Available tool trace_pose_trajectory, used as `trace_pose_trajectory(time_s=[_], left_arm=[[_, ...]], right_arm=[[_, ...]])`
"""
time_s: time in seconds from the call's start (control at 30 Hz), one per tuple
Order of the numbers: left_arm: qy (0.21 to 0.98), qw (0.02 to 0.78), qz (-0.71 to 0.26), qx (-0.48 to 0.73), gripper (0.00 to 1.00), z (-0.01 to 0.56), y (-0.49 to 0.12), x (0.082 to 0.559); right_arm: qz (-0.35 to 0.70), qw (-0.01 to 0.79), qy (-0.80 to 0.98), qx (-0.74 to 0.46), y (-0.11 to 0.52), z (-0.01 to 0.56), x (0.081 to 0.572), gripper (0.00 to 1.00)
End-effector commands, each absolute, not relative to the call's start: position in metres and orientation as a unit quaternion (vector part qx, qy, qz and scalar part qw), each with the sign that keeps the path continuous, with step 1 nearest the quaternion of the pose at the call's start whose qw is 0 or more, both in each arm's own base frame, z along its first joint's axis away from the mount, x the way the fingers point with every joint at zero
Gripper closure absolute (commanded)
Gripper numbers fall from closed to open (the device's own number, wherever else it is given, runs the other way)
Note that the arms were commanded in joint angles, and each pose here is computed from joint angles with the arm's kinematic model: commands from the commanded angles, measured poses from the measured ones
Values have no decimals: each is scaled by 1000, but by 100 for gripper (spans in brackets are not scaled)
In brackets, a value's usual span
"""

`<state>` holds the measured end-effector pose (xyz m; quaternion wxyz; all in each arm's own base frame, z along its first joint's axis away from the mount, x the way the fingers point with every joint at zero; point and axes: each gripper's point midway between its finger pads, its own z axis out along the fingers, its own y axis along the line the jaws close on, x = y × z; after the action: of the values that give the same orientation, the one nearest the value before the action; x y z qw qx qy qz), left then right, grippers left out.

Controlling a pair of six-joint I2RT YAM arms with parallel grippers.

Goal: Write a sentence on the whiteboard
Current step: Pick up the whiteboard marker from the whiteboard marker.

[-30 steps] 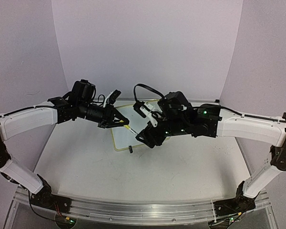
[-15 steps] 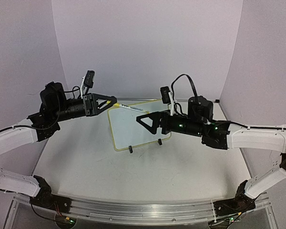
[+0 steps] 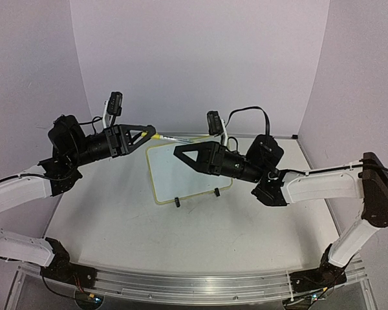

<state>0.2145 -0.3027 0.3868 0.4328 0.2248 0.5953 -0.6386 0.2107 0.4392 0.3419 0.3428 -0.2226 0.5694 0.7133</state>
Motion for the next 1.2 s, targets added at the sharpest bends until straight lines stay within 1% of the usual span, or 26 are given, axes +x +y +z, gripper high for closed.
trace_pose_trajectory(time_s=[0.0,0.43,0.87,1.17], left_arm=[[594,436,-635,234,100,386,-304,212],[634,409,-614,231,100,359,-314,223],[648,385,-611,243,100,349,-326,222],[653,382,-606,245,100,349,-321,216]], right_arm=[[748,359,503,-240,430,390,196,9],[747,362,505,-237,430,390,196,16],[723,375,530,-238,434,383,201,28],[719,379,533,-233,433,382,202,31]])
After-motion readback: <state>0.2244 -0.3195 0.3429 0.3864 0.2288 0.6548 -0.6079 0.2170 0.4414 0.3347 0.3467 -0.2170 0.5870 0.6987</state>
